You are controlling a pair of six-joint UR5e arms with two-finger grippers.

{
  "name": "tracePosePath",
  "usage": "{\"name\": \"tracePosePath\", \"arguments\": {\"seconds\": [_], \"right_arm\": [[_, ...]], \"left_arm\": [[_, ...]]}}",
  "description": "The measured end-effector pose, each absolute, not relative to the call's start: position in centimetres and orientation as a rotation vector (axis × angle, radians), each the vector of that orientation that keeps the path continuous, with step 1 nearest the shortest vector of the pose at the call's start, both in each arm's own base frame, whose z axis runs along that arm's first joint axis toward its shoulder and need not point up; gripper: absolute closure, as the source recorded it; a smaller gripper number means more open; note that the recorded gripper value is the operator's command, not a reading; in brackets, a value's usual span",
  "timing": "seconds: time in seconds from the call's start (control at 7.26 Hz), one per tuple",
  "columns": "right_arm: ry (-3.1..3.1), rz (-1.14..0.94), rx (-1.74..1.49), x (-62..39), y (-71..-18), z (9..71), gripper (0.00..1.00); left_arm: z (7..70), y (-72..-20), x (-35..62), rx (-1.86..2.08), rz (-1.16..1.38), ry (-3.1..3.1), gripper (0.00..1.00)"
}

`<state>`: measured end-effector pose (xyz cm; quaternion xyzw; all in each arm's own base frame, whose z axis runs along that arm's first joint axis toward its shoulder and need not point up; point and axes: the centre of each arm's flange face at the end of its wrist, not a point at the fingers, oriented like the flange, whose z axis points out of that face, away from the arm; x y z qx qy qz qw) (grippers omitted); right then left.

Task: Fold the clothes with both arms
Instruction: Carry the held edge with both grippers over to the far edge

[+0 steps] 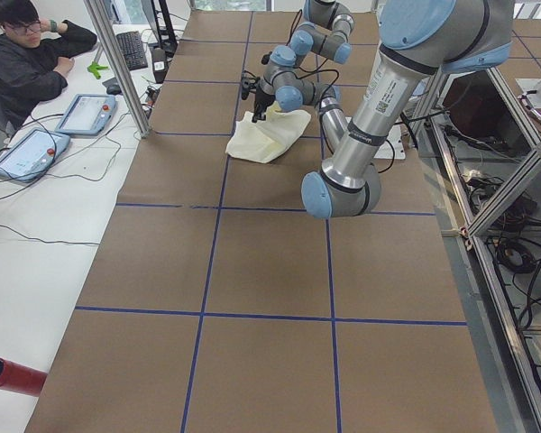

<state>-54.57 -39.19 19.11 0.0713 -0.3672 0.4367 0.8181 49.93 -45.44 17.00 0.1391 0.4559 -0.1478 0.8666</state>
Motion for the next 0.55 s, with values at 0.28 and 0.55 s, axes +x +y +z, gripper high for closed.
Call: {"name": "tracePosePath", "arguments": {"seconds": [0.28,0.55], "right_arm": [[-0.787,0.939,0.166,-56.7,-43.1,21.1,1.00],[-0.802,0.927,0.170,-57.7,-45.8,23.0,1.00]], "left_arm": [[19.1,-48.5,52.6,0.307,-0.308,0.933,1.00],[21.7,-50.3,54.3,0.314,-0.296,0.907,1.00]]}}
